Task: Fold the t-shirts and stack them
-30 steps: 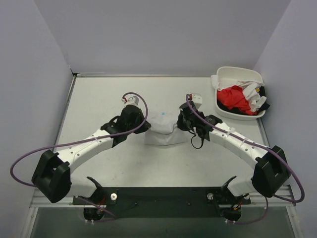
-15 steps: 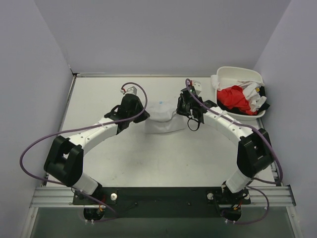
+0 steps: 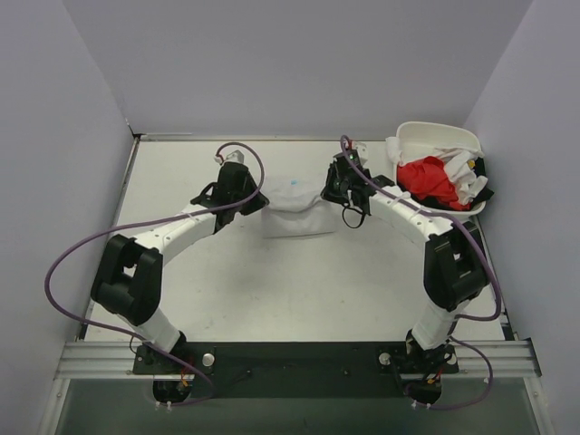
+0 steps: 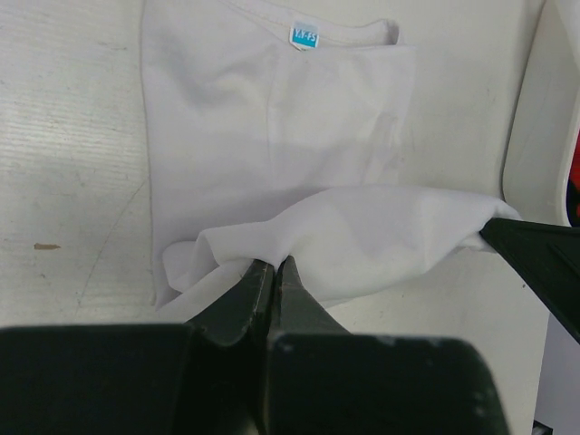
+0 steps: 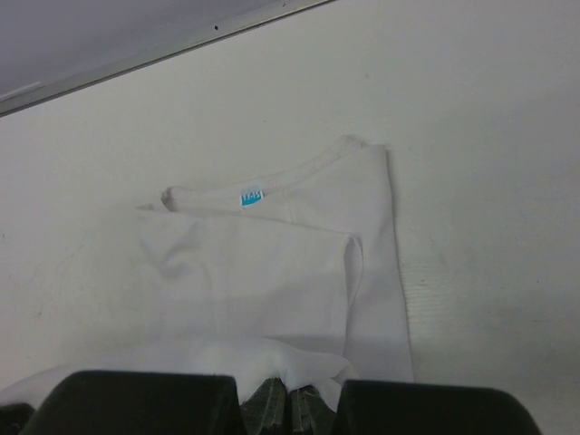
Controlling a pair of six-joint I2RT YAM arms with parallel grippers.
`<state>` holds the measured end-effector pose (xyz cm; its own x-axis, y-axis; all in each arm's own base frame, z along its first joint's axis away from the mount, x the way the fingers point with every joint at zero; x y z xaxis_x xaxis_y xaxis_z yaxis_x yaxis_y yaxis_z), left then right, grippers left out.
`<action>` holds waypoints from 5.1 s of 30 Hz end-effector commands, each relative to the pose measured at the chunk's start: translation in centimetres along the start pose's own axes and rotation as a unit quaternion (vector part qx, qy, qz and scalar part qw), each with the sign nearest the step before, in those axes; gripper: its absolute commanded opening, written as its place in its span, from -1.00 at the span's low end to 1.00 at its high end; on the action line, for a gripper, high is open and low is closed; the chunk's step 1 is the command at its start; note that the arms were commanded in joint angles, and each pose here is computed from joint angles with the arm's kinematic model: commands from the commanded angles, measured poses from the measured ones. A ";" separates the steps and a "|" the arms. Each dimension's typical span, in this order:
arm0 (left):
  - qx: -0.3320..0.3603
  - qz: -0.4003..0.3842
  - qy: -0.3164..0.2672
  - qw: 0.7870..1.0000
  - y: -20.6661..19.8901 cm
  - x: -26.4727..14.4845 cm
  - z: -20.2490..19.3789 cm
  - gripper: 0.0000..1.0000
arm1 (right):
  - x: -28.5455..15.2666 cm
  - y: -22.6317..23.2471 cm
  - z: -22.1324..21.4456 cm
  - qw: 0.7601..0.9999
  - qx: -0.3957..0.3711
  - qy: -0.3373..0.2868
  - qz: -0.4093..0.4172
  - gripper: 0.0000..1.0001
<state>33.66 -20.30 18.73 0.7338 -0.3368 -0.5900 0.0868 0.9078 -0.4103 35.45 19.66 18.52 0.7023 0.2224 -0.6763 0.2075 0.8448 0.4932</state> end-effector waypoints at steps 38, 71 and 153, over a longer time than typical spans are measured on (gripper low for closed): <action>0.050 -0.113 -0.015 0.992 -3.5 -19.8 -11.5 -1.00 | -20.7 -4.4 -12.9 0.982 -0.157 -0.081 0.061 -1.00; 0.019 -0.073 -0.022 0.997 -3.3 -0.6 -3.9 -1.00 | -2.3 -4.6 -3.8 0.998 -0.065 -0.020 -0.004 -1.00; -0.055 -0.376 0.019 0.925 -0.6 -2.2 -18.9 0.95 | -1.4 1.4 -4.5 0.894 0.231 0.289 0.251 1.00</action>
<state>20.29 -25.38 7.82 0.4917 -0.8600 -0.1366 0.4827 0.3998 -0.7792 30.75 21.61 17.66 0.3477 0.7896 -0.5056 0.3187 0.4076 0.8558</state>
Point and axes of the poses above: each gripper's point midway between its finger pads, its own x axis out along the fingers, its own y axis along the line the jaws close on, z = x × y, the point moved 9 cm from there along -x, back along the fingers, and after that the axes turned 14 degrees about x, right-handed, at the moved point
